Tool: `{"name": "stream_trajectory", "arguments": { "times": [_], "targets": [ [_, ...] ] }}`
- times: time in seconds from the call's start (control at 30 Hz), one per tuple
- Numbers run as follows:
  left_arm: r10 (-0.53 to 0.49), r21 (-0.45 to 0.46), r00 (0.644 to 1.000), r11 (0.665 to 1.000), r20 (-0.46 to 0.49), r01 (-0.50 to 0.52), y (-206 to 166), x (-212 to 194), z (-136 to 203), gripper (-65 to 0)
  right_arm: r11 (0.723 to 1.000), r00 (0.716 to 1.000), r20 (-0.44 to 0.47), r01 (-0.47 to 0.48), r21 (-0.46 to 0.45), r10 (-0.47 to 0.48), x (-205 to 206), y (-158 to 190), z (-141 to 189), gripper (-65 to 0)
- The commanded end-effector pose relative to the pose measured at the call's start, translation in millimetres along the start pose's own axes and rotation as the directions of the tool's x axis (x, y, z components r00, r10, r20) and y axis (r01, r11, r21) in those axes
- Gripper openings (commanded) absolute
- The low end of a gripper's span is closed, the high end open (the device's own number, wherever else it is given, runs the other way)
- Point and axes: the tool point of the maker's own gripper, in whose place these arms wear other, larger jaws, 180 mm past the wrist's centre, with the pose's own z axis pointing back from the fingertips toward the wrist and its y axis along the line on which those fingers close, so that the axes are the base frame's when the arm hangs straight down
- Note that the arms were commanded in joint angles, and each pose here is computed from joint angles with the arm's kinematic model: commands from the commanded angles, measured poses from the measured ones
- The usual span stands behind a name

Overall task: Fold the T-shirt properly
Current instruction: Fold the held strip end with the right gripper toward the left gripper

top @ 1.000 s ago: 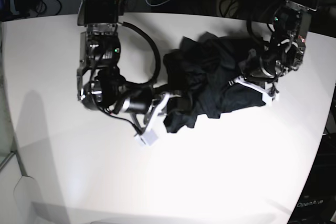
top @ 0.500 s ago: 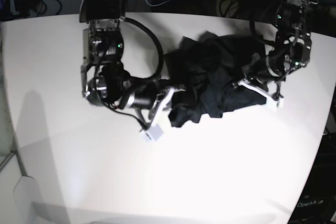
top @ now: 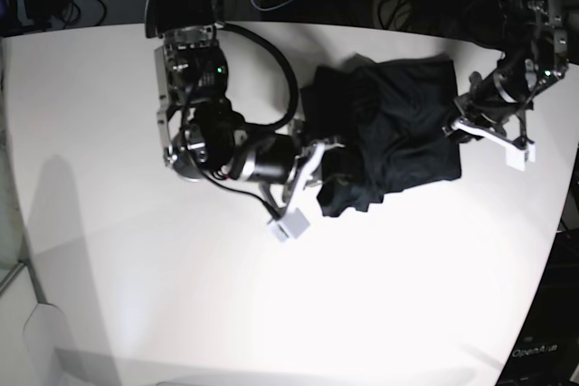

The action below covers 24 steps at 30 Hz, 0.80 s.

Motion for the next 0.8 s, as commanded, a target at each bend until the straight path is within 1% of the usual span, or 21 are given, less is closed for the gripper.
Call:
{"name": "stream_trajectory", "arguments": {
  "times": [0.0,0.17,0.33,0.53,0.77],
  "targets": [
    [-0.017,-0.003,0.999,1.000,0.036,0.017,1,10,8,-65.0,0.999,0.999,0.051,-0.003,0.045,0.000,17,13,0,-64.8],
    [0.008,0.041,0.997,0.999,0.078,-0.011,19,20,23,-65.0,0.997,0.998,0.060,-0.020,0.068,0.016,16,24,-7,-64.8],
    [0.023,0.086,0.997,0.996,0.067,-0.028,38,12,31,-65.0,0.994,0.997,0.070,-0.044,0.101,0.037,13,39,-17,-64.8],
    [0.023,0.102,0.999,0.994,0.046,-0.028,44,2,33,-65.0,0.991,0.994,0.093,-0.061,0.121,0.050,15,48,-22,-64.8],
    [0.025,0.107,0.999,0.994,0.038,-0.029,46,-2,34,-65.0,0.988,0.995,0.099,-0.006,0.155,-0.009,7,48,-43,-64.7]
  ]
}}
